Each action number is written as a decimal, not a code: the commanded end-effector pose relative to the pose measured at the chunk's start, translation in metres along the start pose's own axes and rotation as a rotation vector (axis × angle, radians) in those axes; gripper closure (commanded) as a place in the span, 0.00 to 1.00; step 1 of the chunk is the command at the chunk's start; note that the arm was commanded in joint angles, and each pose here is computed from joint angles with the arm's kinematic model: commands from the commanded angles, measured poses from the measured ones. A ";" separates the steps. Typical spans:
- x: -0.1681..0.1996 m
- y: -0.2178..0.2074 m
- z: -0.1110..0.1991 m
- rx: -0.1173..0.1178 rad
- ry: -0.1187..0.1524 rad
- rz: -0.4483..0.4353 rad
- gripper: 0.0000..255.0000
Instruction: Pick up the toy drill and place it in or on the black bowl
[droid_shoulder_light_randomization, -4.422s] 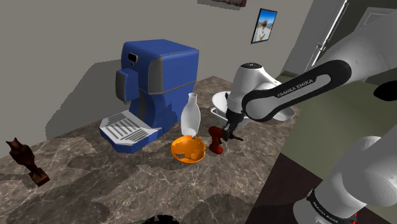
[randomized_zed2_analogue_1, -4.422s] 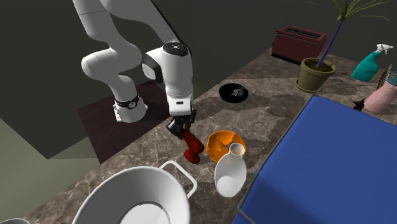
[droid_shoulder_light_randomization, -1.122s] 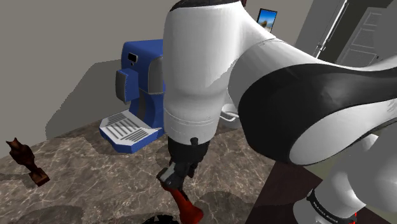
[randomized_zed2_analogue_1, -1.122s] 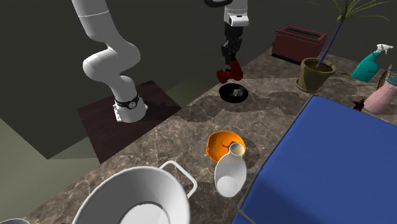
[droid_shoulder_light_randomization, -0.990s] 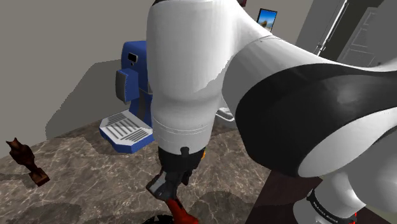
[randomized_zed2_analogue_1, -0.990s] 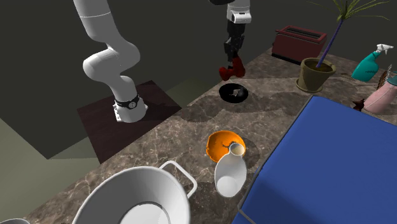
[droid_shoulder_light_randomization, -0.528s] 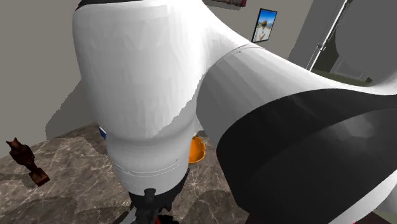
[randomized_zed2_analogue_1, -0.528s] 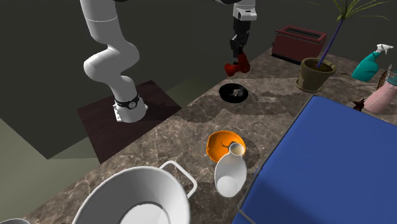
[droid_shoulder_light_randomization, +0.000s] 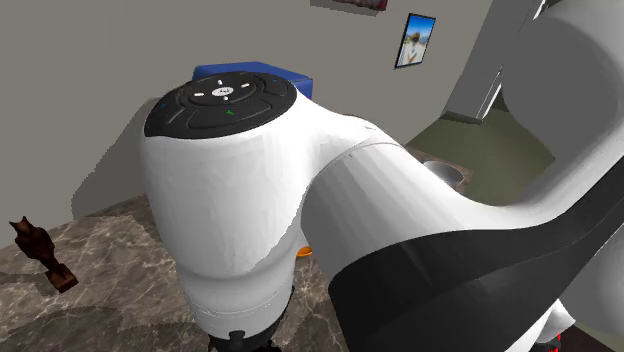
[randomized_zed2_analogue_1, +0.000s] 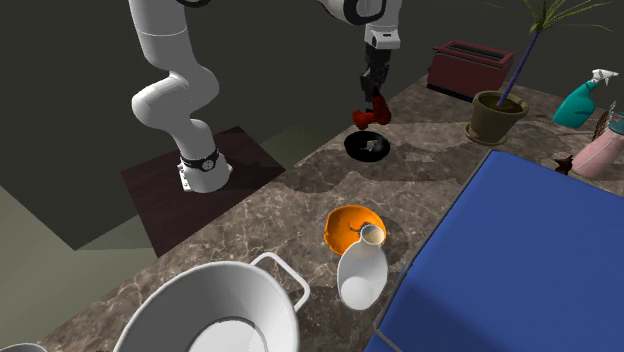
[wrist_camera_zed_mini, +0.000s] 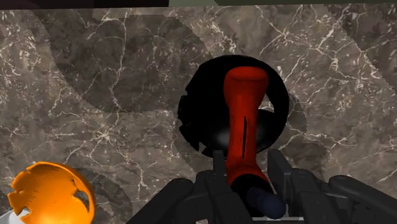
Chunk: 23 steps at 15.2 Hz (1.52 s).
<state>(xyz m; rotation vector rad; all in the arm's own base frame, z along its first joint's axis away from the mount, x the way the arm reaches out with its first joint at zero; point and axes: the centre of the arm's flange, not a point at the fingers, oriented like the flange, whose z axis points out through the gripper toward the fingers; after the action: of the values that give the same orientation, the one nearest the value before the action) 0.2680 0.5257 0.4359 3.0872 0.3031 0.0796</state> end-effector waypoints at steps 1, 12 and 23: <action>-0.001 0.000 0.010 0.001 0.001 0.000 1.00; -0.003 -0.002 0.067 0.001 0.001 0.000 1.00; -0.003 -0.002 0.067 0.001 0.001 0.000 0.00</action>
<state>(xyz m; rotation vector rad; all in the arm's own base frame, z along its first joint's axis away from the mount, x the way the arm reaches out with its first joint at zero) 0.2681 0.5248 0.3693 3.0877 0.3032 0.0806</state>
